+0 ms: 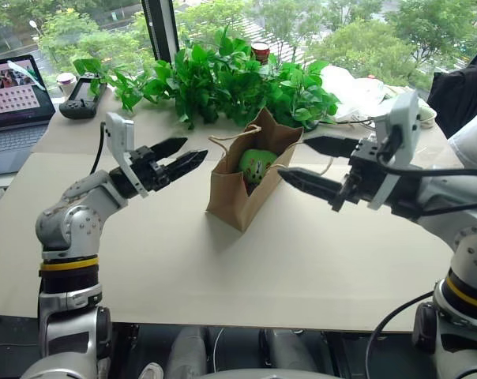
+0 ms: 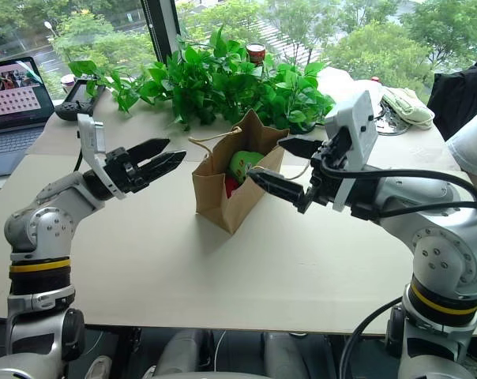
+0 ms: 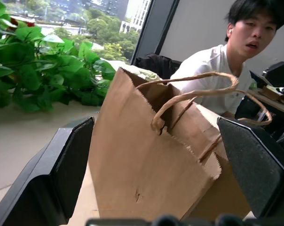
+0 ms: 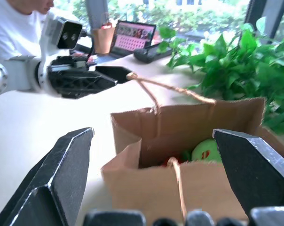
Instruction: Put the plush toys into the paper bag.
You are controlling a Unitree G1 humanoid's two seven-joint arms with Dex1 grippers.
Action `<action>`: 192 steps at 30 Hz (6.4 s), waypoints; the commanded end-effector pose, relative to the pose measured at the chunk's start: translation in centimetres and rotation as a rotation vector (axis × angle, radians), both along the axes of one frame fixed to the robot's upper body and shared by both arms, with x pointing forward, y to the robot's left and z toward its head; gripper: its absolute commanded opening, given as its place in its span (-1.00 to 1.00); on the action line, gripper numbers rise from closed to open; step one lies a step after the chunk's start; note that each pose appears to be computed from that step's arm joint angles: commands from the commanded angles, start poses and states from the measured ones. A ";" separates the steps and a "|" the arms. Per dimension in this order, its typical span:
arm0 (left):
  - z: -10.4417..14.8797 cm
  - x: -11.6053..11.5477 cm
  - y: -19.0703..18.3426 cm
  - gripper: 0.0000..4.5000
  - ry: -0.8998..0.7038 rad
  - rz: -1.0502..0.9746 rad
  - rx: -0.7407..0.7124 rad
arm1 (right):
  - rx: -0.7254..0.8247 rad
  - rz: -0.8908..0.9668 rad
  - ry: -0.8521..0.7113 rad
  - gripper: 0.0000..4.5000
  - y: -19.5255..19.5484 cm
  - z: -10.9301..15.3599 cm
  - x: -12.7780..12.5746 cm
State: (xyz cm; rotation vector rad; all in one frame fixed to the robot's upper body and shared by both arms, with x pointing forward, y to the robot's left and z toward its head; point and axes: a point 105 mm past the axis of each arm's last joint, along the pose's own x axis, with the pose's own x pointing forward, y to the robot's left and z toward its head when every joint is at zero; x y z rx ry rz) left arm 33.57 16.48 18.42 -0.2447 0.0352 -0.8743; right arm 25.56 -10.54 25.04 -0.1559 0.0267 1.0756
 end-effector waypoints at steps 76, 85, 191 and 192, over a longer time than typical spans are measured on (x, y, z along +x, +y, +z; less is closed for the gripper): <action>-3.1 3.0 -7.6 -1.00 -0.232 0.124 0.254 | -0.122 -0.145 0.002 -1.00 6.5 -4.2 5.6; -1.9 2.5 -6.3 -1.00 -0.244 0.108 0.182 | -0.071 -0.087 -0.015 -1.00 -2.0 -2.3 3.2; 8.5 -3.5 2.8 0.97 -0.171 -0.537 0.400 | -0.188 0.021 -0.001 -1.00 -5.6 -2.2 2.6; 8.6 -3.4 2.9 0.97 -0.174 -0.529 0.400 | -0.191 0.027 -0.005 -1.00 -5.6 -2.1 2.5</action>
